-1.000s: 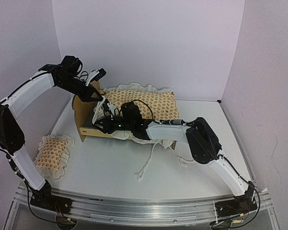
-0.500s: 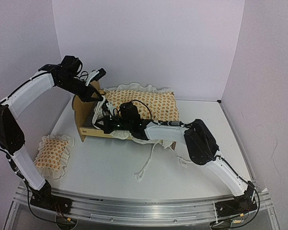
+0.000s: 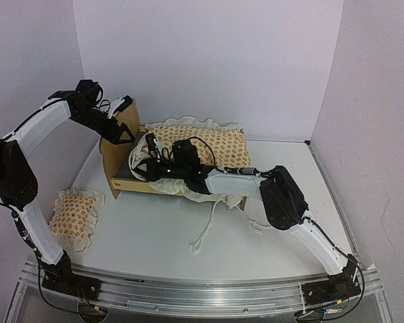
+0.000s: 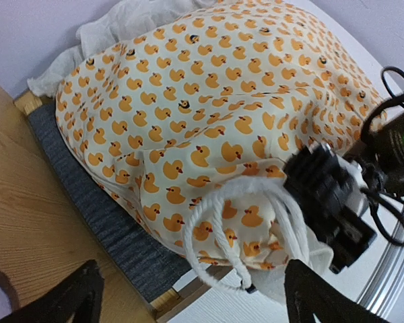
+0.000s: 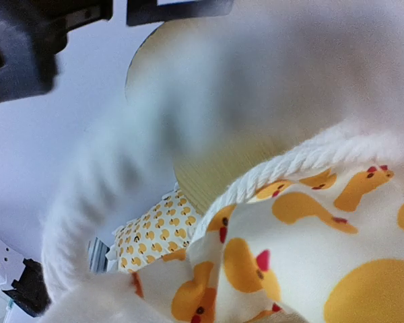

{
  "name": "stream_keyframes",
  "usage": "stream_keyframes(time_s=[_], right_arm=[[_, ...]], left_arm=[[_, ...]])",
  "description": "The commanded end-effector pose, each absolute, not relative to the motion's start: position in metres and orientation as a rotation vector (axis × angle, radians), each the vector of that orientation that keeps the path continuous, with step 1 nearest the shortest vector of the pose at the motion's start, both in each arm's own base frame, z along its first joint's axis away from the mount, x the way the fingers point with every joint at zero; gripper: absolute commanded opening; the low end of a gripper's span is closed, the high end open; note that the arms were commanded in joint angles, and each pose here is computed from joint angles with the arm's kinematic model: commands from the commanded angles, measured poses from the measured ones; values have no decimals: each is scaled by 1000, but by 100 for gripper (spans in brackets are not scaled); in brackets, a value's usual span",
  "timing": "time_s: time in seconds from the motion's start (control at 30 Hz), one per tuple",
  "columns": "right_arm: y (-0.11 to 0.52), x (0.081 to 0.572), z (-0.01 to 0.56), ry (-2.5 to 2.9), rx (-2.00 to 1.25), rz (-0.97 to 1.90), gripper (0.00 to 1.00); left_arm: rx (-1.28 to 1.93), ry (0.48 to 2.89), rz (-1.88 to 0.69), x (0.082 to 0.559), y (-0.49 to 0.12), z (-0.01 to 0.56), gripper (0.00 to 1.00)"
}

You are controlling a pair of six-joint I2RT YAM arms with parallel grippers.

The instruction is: Set up the pet bed

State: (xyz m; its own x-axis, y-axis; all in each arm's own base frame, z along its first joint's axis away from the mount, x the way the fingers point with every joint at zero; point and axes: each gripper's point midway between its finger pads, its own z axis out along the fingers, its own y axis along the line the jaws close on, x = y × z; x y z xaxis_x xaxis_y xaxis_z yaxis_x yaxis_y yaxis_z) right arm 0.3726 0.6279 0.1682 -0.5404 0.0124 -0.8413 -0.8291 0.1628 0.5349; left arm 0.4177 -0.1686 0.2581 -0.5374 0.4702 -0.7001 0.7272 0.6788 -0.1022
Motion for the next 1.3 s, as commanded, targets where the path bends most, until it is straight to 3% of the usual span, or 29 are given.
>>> stream_keyframes(time_s=[0.0,0.1,0.13,0.23,0.27,0.37,0.53,0.67,0.93,1.13,1.27], right_arm=[[608,389,246,1562,-699,1522,0],[609,389,248,1549,-706,1521,0],[609,389,247,1548,-710,1522,0],[608,387,248,1542,-720,1519,0],[607,387,248,1540,-725,1517,0],[605,381,252,1518,-757,1513,0],[603,374,252,1502,-802,1530,0],[599,370,251,1496,-815,1537,0],[597,366,249,1495,-827,1549,0],[598,366,246,1497,-828,1555,0],[597,365,245,1499,-829,1554,0]], left_arm=[[959,1992,-639,389,-169,332,99],[892,1999,-709,375,-153,332,94],[849,2049,-739,369,-148,319,85],[815,2150,-885,340,-153,278,40],[813,2156,-925,333,-156,271,35],[834,2165,-927,321,-165,250,35],[836,2123,-857,336,-174,239,54],[742,2138,-897,354,-177,228,56],[494,2293,-1129,366,-187,193,46],[434,2302,-1200,367,-192,191,44],[408,2336,-1225,362,-191,182,32]])
